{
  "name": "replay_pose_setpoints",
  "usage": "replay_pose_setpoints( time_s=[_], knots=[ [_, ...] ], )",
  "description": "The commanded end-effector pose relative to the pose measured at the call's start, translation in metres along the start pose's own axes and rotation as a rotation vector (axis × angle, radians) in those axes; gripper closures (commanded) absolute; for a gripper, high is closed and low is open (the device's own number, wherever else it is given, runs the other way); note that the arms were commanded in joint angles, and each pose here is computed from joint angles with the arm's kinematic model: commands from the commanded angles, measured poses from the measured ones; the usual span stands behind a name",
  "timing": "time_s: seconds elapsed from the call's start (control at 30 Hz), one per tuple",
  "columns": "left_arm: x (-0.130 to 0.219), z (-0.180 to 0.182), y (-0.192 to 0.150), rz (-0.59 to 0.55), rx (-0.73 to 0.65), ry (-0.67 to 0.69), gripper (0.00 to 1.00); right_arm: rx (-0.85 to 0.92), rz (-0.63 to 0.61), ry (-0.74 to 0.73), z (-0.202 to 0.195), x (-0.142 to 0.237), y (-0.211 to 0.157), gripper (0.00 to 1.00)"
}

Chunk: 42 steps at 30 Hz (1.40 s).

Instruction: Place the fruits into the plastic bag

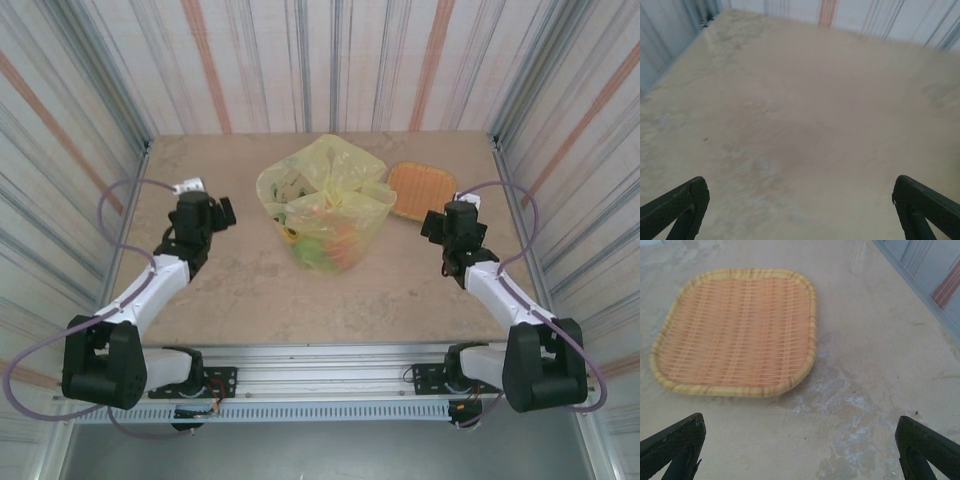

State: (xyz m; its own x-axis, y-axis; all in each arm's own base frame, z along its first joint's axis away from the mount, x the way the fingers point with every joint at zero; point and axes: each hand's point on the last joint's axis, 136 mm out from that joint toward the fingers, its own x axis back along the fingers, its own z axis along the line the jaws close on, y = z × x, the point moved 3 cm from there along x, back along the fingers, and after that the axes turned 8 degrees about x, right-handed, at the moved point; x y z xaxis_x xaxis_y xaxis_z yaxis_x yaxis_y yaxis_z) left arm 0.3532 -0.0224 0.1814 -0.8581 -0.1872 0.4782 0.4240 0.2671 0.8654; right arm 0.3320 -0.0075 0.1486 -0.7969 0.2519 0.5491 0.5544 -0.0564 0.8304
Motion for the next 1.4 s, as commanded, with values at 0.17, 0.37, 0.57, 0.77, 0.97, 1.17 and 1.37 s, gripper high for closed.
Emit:
replay_pose_setpoints(
  time_s=[0.17,0.37,0.57,0.77,0.97,1.17,1.37],
  knots=[
    [-0.016,0.021,-0.011,-0.157,-0.217,0.145,0.01,0.100,-0.041,-0.027,0.003,-0.033,-0.015,0.01],
    [-0.032,0.007,-0.038,-0.144,-0.321,-0.012,0.01,0.173,-0.054,0.056,0.016,-0.050,-0.015,0.01],
    [-0.048,0.040,-0.054,-0.161,-0.124,-0.141,0.01,0.130,-0.145,0.127,0.013,-0.051,-0.008,0.01],
    [-0.052,0.022,-0.059,-0.071,-0.183,-0.240,0.01,0.030,-0.186,0.159,-0.003,-0.059,-0.021,0.01],
    [-0.052,0.022,-0.058,-0.075,-0.187,-0.235,0.01,0.062,-0.189,0.208,0.006,-0.060,-0.026,0.01],
    [-0.051,0.020,-0.058,-0.084,-0.202,-0.217,0.01,0.063,-0.196,0.205,0.006,-0.059,-0.026,0.01],
    [-0.051,0.020,-0.059,-0.085,-0.204,-0.215,0.01,0.078,-0.208,0.182,0.007,-0.057,-0.026,0.01]
  ],
)
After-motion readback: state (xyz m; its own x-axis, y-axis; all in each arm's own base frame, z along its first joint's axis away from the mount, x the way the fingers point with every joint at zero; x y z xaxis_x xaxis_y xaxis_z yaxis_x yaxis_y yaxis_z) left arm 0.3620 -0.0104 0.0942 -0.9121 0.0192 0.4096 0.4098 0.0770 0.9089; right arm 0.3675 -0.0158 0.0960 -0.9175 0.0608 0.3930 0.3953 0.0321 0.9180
